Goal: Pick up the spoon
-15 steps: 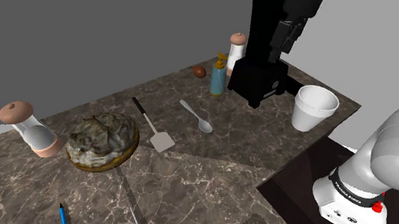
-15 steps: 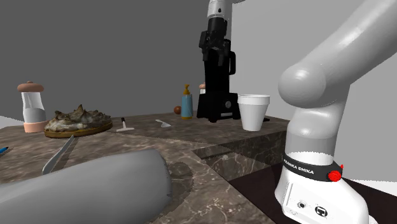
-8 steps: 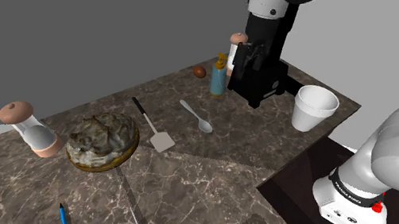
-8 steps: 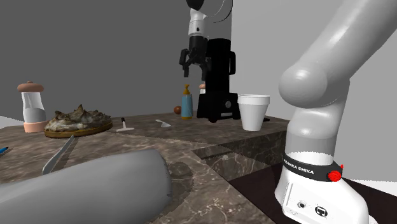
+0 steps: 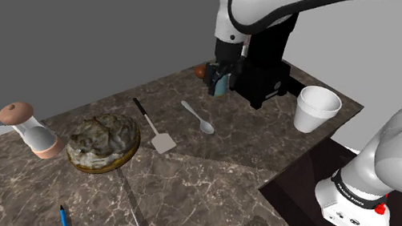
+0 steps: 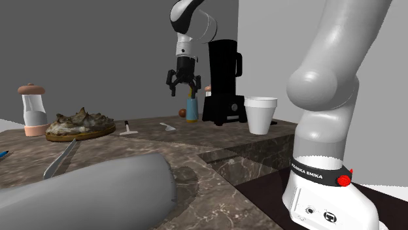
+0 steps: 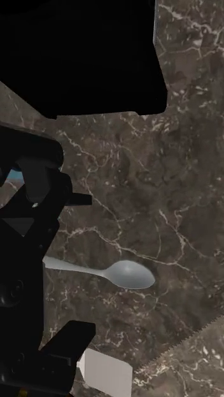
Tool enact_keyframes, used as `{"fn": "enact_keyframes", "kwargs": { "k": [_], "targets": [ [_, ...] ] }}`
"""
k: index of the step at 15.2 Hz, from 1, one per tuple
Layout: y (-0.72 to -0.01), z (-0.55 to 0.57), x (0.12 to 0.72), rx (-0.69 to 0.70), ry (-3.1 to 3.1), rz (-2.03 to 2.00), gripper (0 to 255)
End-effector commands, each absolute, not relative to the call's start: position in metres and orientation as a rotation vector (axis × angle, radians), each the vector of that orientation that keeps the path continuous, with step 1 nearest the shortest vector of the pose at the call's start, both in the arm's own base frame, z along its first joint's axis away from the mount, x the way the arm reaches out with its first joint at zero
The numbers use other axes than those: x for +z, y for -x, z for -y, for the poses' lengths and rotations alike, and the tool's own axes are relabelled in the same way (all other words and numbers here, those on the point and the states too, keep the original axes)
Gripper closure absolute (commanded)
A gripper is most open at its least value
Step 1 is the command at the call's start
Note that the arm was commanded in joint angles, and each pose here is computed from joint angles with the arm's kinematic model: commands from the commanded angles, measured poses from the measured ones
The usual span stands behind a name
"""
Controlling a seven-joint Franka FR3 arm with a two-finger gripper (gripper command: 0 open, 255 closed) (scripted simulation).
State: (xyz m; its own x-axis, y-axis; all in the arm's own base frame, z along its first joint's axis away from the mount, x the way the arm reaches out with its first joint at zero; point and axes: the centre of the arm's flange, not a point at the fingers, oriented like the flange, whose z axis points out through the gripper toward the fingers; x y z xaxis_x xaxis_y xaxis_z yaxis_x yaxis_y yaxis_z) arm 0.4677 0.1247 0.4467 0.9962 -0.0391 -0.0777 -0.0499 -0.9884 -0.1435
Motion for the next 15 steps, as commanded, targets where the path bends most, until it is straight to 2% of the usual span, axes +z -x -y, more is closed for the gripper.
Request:
{"fn": "enact_keyframes", "kwargs": {
  "k": [1, 8, 15],
  "targets": [
    [-0.488, -0.139, 0.429, 0.131, 2.987, -0.1, 0],
    [-0.544, -0.177, 0.366, 0.197, 2.967, -0.205, 0],
    [-0.544, -0.177, 0.329, 0.197, 2.967, -0.205, 0]
  ]
}}
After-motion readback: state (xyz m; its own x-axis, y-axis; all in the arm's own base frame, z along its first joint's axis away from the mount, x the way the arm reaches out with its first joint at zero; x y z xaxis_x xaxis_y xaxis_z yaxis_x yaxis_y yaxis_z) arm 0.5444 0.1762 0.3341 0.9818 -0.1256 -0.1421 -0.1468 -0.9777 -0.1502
